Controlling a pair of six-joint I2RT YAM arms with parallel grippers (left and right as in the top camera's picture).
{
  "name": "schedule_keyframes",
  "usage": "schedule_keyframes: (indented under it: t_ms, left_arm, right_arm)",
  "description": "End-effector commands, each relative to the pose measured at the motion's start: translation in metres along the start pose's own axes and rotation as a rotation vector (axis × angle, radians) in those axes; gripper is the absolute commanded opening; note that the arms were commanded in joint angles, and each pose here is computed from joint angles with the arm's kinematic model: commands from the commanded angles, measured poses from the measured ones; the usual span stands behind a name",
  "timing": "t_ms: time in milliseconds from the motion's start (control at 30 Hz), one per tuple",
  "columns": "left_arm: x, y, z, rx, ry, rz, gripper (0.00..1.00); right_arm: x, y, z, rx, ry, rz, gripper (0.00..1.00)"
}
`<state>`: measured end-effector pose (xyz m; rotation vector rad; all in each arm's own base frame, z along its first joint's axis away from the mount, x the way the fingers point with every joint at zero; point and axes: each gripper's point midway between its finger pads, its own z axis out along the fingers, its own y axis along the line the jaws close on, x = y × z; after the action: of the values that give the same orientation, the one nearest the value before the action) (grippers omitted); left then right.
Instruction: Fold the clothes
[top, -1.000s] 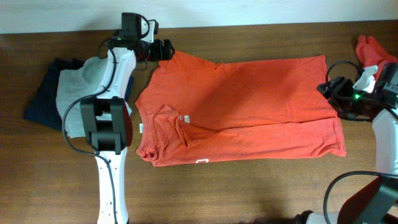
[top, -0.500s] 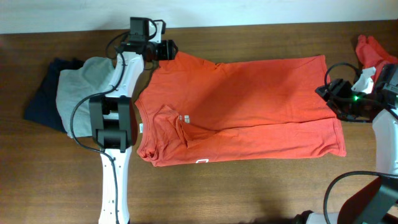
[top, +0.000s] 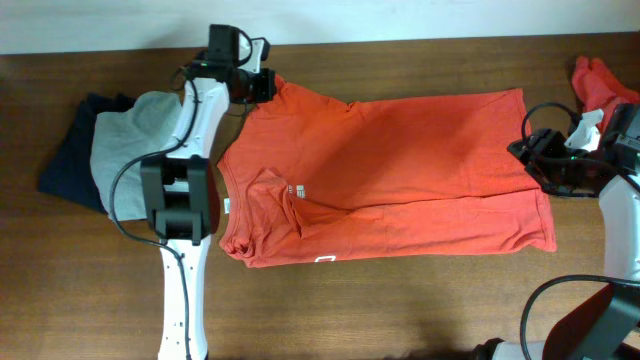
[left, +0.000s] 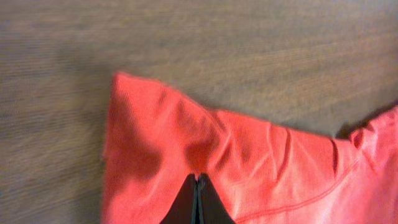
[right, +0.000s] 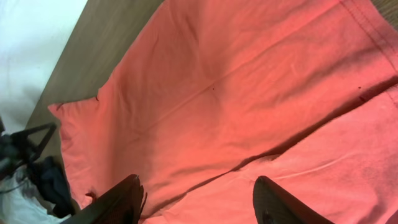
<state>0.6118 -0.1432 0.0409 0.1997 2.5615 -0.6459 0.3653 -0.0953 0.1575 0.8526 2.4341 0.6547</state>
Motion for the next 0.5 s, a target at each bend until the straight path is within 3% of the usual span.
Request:
schedule_keyframes:
  t_ms: [0, 167, 233, 300, 367, 467]
  left_arm:
    - [-0.036, -0.039, -0.065, 0.044, -0.075, 0.078, 0.01]
    - [-0.033, -0.043, -0.08, -0.031, -0.057, 0.138, 0.02]
    - [-0.039, -0.028, -0.077, -0.128, -0.078, 0.147, 0.25]
    - [-0.04, -0.021, -0.067, -0.155, -0.087, 0.151, 0.61]
    - [-0.039, -0.015, -0.055, -0.156, -0.09, 0.152, 0.73]
    - [-0.034, -0.004, -0.033, -0.155, -0.087, 0.15, 0.76]
  right_arm:
    - [-0.009, 0.0, -0.006, 0.019, -0.039, -0.027, 0.62]
    - [-0.011, 0.001, -0.007, 0.016, -0.047, -0.032, 0.62]
    - [-0.012, 0.001, -0.007, 0.015, -0.05, -0.034, 0.62]
    - [-0.011, 0.001, -0.006, 0.015, -0.049, -0.035, 0.62]
    - [-0.01, 0.003, -0.005, 0.012, -0.044, -0.04, 0.62]
    - [-0.006, 0.008, -0.003, 0.009, -0.033, -0.051, 0.62]
